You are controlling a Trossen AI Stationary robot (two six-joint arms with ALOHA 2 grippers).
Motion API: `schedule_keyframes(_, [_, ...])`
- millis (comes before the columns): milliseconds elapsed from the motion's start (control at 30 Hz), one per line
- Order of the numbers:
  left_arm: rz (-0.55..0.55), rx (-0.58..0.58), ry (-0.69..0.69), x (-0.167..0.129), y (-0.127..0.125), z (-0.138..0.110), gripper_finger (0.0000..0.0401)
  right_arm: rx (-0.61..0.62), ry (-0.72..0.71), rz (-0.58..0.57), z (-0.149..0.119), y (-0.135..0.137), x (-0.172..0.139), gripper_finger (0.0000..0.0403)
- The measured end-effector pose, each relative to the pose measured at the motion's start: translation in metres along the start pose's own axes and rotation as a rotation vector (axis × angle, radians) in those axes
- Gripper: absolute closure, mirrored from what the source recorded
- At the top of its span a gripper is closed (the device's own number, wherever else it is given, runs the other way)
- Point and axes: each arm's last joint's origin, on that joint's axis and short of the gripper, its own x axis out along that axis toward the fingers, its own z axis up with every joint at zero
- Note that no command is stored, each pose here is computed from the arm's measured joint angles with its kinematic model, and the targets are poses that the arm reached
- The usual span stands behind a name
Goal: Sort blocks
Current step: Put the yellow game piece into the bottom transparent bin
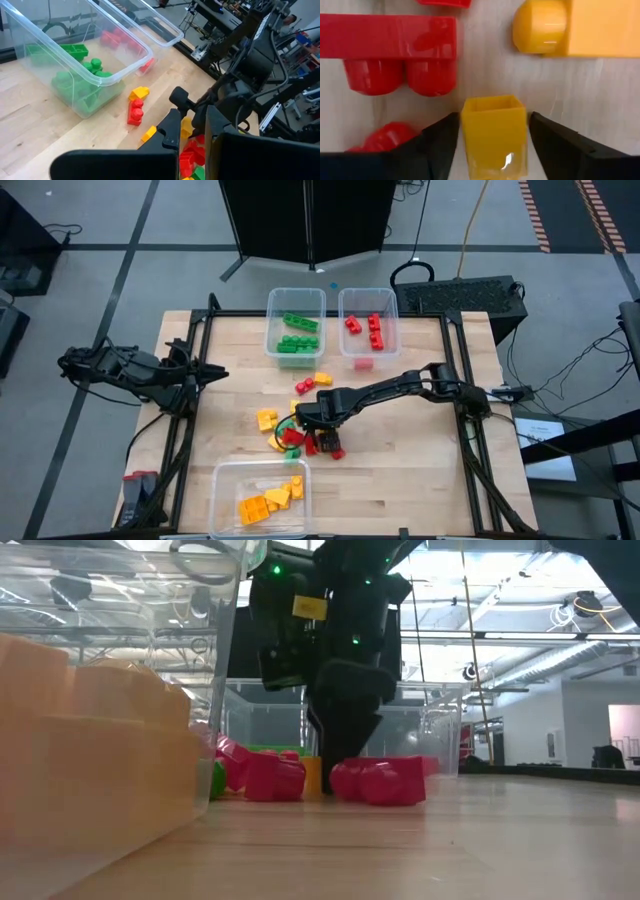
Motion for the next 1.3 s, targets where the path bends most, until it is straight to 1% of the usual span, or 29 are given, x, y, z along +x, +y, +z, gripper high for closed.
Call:
schedule_keyframes(100, [0.000,0.001,0.000,0.000,0.000,0.000,0.0401,-0.001,-0.002,0.005,0.000,0.000,0.000,0.0216])
schedule_keyframes(200, [0.002,0.002,0.002,0.000,0.000,0.000,0.0401,0.000,-0.003,0.002,0.000,0.000,-0.002,0.0286])
schedule_keyframes(333, [0.010,0.008,0.010,0.000,0.001,-0.001,0.0401,0.003,0.007,-0.012,0.001,-0.002,-0.006,0.0289])
schedule_keyframes(467, [0.013,0.011,0.014,0.000,0.001,-0.001,0.0401,0.007,-0.039,-0.016,0.009,-0.003,-0.025,0.0289])
schedule_keyframes(567, [0.014,0.012,0.015,0.000,0.002,-0.002,0.0401,0.003,-0.047,-0.066,0.014,-0.004,-0.050,0.0289])
schedule_keyframes(667, [0.016,0.013,0.017,0.000,0.002,-0.002,0.0401,0.006,-0.133,-0.106,0.026,-0.006,-0.086,0.0289])
schedule_keyframes(700, [0.016,0.013,0.017,0.000,0.002,-0.002,0.0401,0.010,-0.165,-0.106,0.029,-0.006,-0.100,0.0289])
schedule_keyframes(800, [0.018,0.015,0.019,0.000,0.002,-0.002,0.0401,0.018,-0.348,-0.085,0.046,0.000,-0.143,0.0289])
schedule_keyframes(867, [0.020,0.018,0.022,0.000,0.002,-0.002,0.0401,0.003,-0.501,-0.034,0.058,0.011,-0.171,0.0289])
schedule_keyframes(933, [0.024,0.021,0.026,0.000,0.003,-0.003,0.0401,-0.040,-0.656,0.062,0.069,0.027,-0.194,0.0289])
schedule_keyframes(1033, [0.033,0.028,0.036,0.000,0.004,-0.004,0.0401,-0.107,-0.859,0.185,0.080,0.051,-0.214,0.0289])
schedule_keyframes(1100, [0.033,0.027,0.035,0.000,0.004,-0.004,0.0401,-0.158,-0.912,0.240,0.081,0.068,-0.217,0.0289])
schedule_keyframes(1167, [0.033,0.028,0.035,0.000,0.004,-0.004,0.0401,-0.212,-0.923,0.280,0.081,0.084,-0.213,0.0289])
schedule_keyframes(1233, [0.033,0.027,0.035,0.000,0.004,-0.004,0.0401,-0.250,-0.892,0.318,0.078,0.097,-0.207,0.0289])
schedule_keyframes(1300, [0.033,0.027,0.035,0.000,0.004,-0.004,0.0401,-0.260,-0.872,0.378,0.078,0.108,-0.201,0.0289])
